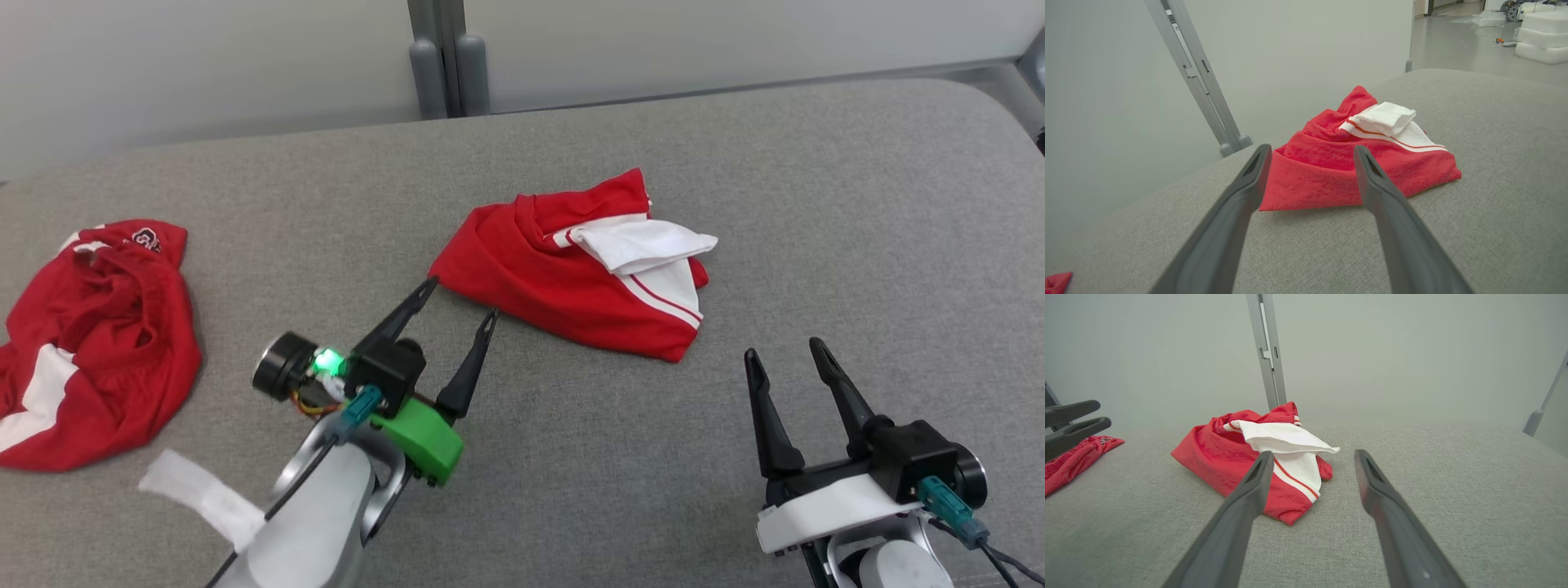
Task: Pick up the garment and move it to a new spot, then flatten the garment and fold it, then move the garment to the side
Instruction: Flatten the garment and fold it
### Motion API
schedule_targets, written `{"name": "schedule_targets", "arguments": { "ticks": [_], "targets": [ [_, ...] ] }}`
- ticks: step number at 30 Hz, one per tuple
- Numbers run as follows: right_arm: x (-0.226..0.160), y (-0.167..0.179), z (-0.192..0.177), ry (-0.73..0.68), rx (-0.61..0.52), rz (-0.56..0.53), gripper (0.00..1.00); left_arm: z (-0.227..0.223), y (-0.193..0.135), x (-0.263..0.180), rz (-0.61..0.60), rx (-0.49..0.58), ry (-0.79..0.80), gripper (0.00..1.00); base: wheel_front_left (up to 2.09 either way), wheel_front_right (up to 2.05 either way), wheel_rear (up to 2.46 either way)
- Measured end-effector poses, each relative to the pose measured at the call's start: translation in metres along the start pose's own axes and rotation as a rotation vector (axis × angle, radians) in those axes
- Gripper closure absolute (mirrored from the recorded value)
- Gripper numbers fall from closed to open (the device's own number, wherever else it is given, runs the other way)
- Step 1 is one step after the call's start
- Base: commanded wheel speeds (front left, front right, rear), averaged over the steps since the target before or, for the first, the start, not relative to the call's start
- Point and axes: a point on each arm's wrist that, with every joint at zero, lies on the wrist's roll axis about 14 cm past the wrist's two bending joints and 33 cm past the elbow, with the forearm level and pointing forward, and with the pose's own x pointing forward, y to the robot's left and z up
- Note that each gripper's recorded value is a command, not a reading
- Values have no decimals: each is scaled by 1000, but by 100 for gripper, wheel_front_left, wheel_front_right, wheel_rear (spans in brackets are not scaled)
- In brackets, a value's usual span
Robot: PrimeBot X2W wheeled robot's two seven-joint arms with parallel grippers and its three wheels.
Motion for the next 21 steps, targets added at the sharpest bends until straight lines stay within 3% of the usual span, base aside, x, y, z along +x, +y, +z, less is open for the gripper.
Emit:
{"name": "schedule_targets", "arguments": {
  "ticks": [6,21],
  "targets": [
    [14,-10,-15,37,4,-21,0,-6,-10,50,-134,79,31,0,0,0,0],
    [15,-43,-31,86,-3,-116,0,-38,-32,110,-287,113,99,0,0,0,0]
  ]
}}
